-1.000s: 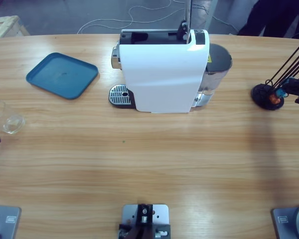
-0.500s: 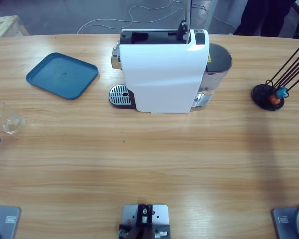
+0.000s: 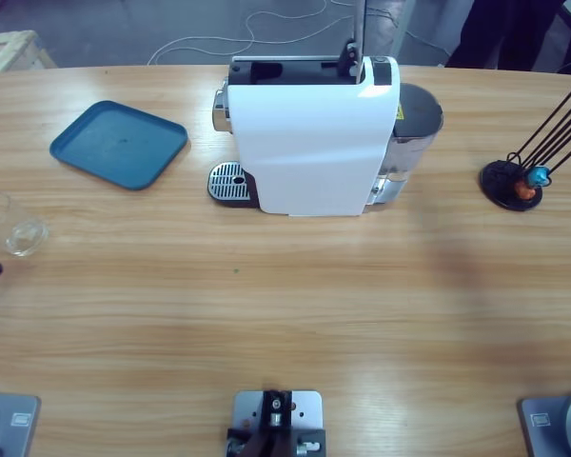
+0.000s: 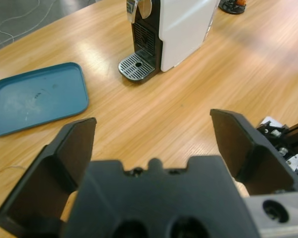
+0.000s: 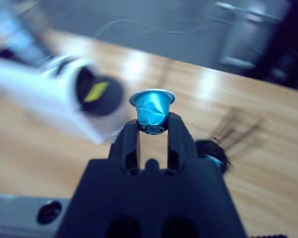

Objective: Pour coffee

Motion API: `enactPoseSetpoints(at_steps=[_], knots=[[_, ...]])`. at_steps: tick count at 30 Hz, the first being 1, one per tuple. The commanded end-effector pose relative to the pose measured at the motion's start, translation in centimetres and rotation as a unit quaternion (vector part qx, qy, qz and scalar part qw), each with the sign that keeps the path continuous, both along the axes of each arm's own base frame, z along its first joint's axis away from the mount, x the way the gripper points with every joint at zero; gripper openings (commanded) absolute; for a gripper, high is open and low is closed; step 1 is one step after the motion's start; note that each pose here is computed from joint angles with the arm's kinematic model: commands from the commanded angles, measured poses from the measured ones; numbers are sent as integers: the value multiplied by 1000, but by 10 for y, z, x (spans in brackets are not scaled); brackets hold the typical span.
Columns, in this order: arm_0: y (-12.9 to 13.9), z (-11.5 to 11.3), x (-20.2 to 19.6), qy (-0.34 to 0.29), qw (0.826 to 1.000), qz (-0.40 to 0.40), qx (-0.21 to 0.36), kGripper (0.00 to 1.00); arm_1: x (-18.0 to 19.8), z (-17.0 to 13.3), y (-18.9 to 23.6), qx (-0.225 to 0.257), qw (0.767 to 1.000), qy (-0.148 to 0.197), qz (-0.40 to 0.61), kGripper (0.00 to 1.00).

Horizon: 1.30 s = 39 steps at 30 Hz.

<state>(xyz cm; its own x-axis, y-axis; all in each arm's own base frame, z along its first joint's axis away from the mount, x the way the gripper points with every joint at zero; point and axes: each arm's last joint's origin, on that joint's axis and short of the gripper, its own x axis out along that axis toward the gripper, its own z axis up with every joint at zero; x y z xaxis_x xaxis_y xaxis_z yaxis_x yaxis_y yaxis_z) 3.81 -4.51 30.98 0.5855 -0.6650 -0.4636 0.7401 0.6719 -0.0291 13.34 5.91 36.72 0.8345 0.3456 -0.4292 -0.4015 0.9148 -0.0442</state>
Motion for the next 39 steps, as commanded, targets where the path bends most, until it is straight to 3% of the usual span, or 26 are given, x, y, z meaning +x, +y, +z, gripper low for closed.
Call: enactPoseSetpoints(at_steps=[1, 10, 16, 27, 39], knots=[[-18, -13, 15, 13, 998, -15, 64, 1000, -2, 21, 75, -50, 975, 10, 217, 0], [-16, -18, 21, 23, 998, 26, 55, 1000, 62, 48, 182, -65, 948, 10, 310, 0], [-18, -25, 22, 23, 998, 27, 53, 1000, 103, 26, 234, -164, 918, 21, 360, 0], [-17, -26, 22, 25, 998, 30, 48, 1000, 131, -4, 261, -247, 883, -1, 399, 0], [-19, -28, 23, 28, 998, 26, 47, 1000, 174, -25, 256, -257, 894, 23, 366, 0]])
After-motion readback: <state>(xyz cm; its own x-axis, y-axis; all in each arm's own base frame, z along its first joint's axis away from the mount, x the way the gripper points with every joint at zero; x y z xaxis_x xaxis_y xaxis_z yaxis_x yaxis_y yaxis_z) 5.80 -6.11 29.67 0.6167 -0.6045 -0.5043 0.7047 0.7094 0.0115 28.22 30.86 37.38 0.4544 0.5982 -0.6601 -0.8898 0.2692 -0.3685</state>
